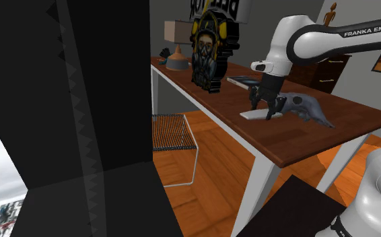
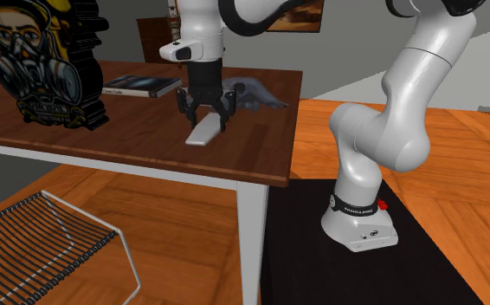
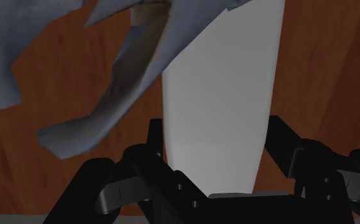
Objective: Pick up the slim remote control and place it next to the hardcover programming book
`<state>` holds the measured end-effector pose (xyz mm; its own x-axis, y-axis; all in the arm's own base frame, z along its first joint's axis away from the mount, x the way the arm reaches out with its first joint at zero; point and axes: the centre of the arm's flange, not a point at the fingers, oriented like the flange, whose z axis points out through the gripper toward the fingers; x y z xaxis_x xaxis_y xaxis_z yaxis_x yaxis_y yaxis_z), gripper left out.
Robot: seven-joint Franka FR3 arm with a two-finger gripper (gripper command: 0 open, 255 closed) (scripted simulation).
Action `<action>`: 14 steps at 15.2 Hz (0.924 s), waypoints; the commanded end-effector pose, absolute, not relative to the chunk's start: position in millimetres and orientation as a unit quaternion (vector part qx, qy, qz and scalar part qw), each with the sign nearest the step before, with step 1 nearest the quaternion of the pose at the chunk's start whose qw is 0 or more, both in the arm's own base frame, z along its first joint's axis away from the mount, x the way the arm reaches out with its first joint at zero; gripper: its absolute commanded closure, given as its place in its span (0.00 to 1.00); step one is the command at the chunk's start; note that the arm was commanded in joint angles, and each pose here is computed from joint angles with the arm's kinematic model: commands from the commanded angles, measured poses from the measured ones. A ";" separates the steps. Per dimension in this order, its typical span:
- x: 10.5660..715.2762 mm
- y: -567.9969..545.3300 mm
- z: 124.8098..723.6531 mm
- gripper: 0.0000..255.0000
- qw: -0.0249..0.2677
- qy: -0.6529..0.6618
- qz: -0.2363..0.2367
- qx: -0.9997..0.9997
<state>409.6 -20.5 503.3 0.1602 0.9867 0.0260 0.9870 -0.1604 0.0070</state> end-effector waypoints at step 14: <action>411.6 -46.4 572.2 1.00 0.005 -0.648 -0.013 -0.761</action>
<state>411.5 -34.2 571.9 0.1598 0.9868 0.0264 0.9871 -0.1601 0.0076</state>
